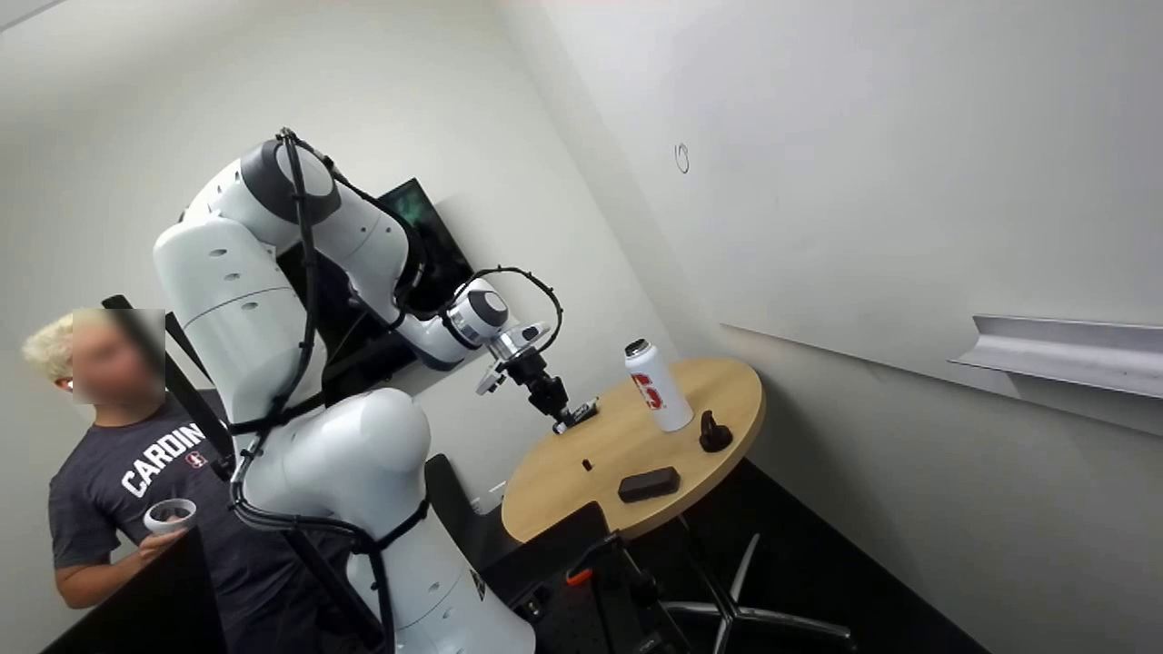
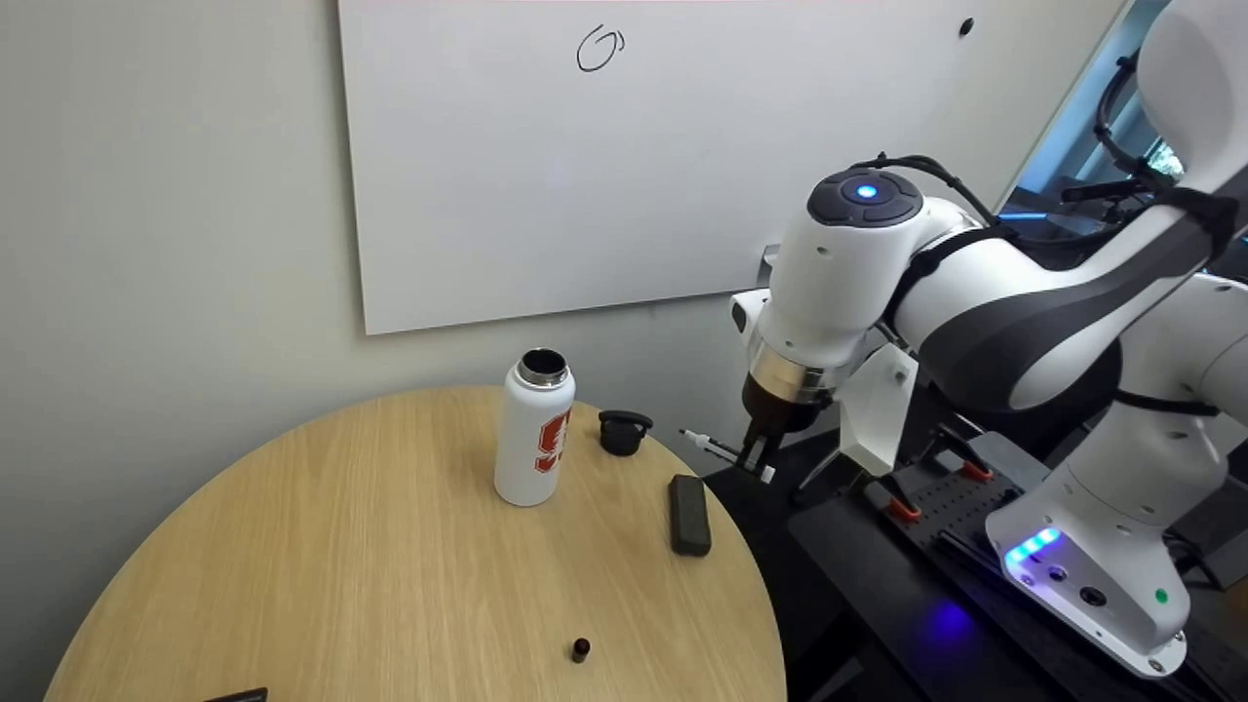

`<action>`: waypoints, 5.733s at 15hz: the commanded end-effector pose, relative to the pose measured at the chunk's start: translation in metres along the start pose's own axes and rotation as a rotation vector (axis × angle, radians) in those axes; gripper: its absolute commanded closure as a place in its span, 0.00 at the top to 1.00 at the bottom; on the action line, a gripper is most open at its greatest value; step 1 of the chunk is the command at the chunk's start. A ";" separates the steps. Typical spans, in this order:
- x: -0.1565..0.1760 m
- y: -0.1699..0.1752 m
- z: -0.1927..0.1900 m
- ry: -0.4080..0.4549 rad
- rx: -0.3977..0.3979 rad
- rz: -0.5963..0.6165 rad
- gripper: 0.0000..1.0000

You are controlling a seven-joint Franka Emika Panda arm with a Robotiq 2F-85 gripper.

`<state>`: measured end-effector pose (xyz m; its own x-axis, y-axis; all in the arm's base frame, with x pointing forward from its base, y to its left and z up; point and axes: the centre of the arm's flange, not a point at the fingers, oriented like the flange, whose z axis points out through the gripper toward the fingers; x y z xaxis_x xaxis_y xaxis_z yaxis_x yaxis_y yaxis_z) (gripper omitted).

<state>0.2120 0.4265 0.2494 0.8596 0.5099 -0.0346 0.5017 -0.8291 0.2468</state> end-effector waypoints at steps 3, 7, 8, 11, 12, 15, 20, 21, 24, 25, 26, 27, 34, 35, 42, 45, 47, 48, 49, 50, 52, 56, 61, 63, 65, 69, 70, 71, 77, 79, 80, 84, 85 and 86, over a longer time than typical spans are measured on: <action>0.029 0.054 -0.056 0.055 -0.080 0.214 0.05; 0.046 0.127 -0.120 0.078 -0.149 0.325 0.05; 0.048 0.145 -0.135 0.088 -0.155 0.327 0.05; 0.058 0.190 -0.170 0.140 -0.183 0.297 0.05; 0.061 0.194 -0.177 0.158 -0.180 0.277 0.05; 0.058 0.187 -0.166 0.142 -0.168 0.316 0.20; 0.075 0.199 -0.156 0.157 -0.194 0.332 0.05; 0.083 0.218 -0.160 0.184 -0.187 0.326 0.05; 0.107 0.274 -0.169 0.210 -0.226 0.313 0.05; 0.115 0.293 -0.170 0.205 -0.232 0.277 0.05; 0.120 0.310 -0.171 0.205 -0.246 0.257 0.05; 0.125 0.327 -0.173 0.206 -0.243 0.231 0.05; 0.120 0.334 -0.166 0.188 -0.237 0.231 0.20; 0.120 0.332 -0.167 0.189 -0.237 0.228 0.20; 0.141 0.383 -0.158 0.148 -0.206 0.355 0.05; 0.146 0.410 -0.156 0.157 -0.189 0.404 0.05; 0.150 0.423 -0.157 0.159 -0.165 0.427 0.05; 0.152 0.427 -0.157 0.158 -0.154 0.437 0.05; 0.153 0.431 -0.158 0.158 -0.140 0.446 0.05; 0.156 0.434 -0.159 0.153 -0.131 0.452 0.05; 0.161 0.438 -0.162 0.150 -0.109 0.456 0.05; 0.170 0.443 -0.167 0.149 -0.083 0.458 0.05; 0.179 0.448 -0.171 0.127 -0.055 0.438 0.05; 0.182 0.450 -0.171 0.121 -0.051 0.436 0.05; 0.186 0.452 -0.172 0.121 -0.049 0.436 0.05; 0.193 0.454 -0.169 0.125 -0.045 0.440 0.05; 0.194 0.455 -0.168 0.123 -0.044 0.441 0.05; 0.194 0.455 -0.167 0.118 -0.044 0.442 0.05; 0.185 0.461 -0.178 0.133 -0.054 0.464 0.05; 0.181 0.467 -0.183 0.141 -0.057 0.479 0.05; 0.178 0.471 -0.186 0.146 -0.057 0.486 0.05; 0.172 0.481 -0.195 0.164 -0.056 0.508 0.05; 0.171 0.482 -0.195 0.164 -0.056 0.510 0.05; 0.171 0.483 -0.194 0.161 -0.052 0.510 0.05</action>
<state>0.5781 0.1680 0.5385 0.9658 0.0913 0.2428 0.0257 -0.9650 0.2608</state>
